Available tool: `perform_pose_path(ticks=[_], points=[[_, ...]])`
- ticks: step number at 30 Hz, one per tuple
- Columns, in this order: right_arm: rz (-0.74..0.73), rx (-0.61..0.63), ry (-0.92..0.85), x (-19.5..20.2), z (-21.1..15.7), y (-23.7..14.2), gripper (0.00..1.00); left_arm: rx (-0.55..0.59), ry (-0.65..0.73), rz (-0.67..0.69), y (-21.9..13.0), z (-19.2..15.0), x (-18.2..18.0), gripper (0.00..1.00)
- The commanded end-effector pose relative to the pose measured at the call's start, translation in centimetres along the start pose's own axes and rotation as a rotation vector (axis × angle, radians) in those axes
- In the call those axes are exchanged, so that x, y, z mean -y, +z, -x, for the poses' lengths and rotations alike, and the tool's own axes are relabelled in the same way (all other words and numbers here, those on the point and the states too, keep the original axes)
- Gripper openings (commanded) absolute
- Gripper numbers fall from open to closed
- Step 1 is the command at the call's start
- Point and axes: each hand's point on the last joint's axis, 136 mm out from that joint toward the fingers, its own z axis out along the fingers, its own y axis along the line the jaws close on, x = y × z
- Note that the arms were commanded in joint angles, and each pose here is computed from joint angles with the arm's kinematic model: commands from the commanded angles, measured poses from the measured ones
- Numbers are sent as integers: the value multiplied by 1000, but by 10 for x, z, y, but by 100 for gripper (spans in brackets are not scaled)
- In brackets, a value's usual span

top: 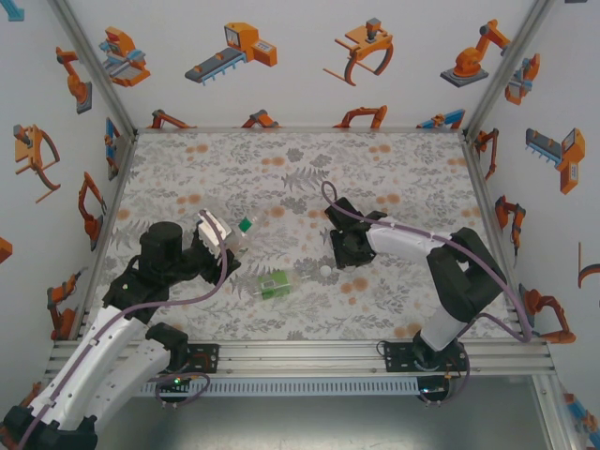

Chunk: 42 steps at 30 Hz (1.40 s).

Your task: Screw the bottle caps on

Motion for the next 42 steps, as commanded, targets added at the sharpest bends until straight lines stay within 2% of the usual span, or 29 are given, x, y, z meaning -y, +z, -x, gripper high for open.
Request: perform_pose_path(ticks=[1, 8, 14, 21, 25, 28, 32, 36, 42], points=[[11, 17, 0, -6, 7, -9, 41, 26, 9, -30, -1, 11, 3, 4], [42, 81, -16, -7, 13, -31, 36, 27, 16, -54, 2, 12, 6, 4], [141, 167, -88, -19, 23, -71, 34, 48, 89, -91, 2, 22, 10, 5], [348, 324, -255, -49, 40, -145, 32, 52, 190, -238, 8, 41, 25, 0], [469, 432, -348, -65, 45, -190, 25, 75, 223, -305, 12, 55, 32, 0], [562, 527, -430, -77, 46, -225, 24, 99, 275, -357, 14, 66, 39, 0], [642, 641, -549, -86, 42, -267, 20, 142, 397, -419, 12, 70, 54, 0], [736, 724, -659, -96, 33, -304, 15, 179, 436, -497, 7, 73, 66, 0], [871, 827, -836, -111, 12, -335, 12, 209, 453, -578, 3, 69, 79, 0]])
